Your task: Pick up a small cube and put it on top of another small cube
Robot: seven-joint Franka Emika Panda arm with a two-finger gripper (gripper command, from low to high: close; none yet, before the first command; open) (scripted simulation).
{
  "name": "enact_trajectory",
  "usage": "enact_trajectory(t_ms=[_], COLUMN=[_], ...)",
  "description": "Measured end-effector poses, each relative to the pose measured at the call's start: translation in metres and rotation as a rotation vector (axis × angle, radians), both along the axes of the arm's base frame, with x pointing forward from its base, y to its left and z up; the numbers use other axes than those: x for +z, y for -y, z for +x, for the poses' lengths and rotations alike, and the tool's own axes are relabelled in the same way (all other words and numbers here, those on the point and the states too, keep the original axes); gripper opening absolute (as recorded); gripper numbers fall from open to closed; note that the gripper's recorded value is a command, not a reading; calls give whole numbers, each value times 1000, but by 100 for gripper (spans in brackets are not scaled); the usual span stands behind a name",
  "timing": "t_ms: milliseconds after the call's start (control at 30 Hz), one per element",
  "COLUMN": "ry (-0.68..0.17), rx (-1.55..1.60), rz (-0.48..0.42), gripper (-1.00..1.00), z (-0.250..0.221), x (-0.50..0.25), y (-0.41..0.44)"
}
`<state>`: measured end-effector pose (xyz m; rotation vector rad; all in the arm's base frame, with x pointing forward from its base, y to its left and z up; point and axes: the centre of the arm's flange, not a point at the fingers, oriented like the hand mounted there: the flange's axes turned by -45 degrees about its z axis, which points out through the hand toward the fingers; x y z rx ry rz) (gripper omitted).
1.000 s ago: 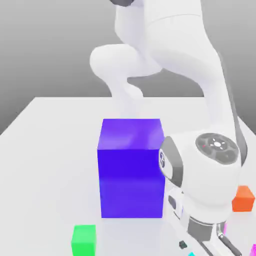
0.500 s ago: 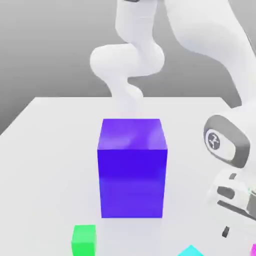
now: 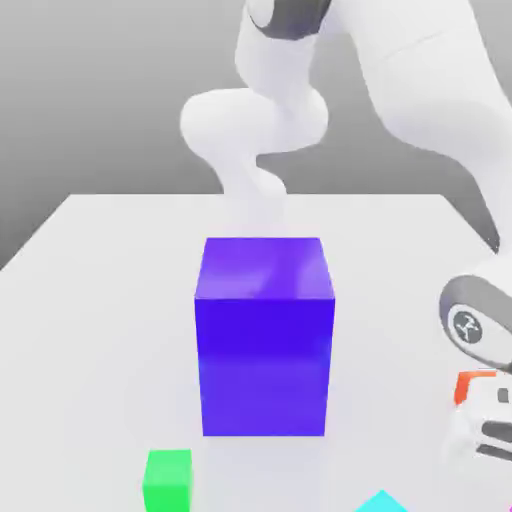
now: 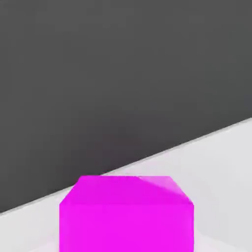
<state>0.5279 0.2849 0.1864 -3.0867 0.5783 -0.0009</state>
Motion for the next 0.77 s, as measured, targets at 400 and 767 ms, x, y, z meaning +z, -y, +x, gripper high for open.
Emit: enact_trajectory(t_ms=[400,767], ry=[-5,0], rx=[-270,-378], rz=[-8,-1], gripper=[-100,100], z=[-14,-56], x=[47,-1], y=[296,386])
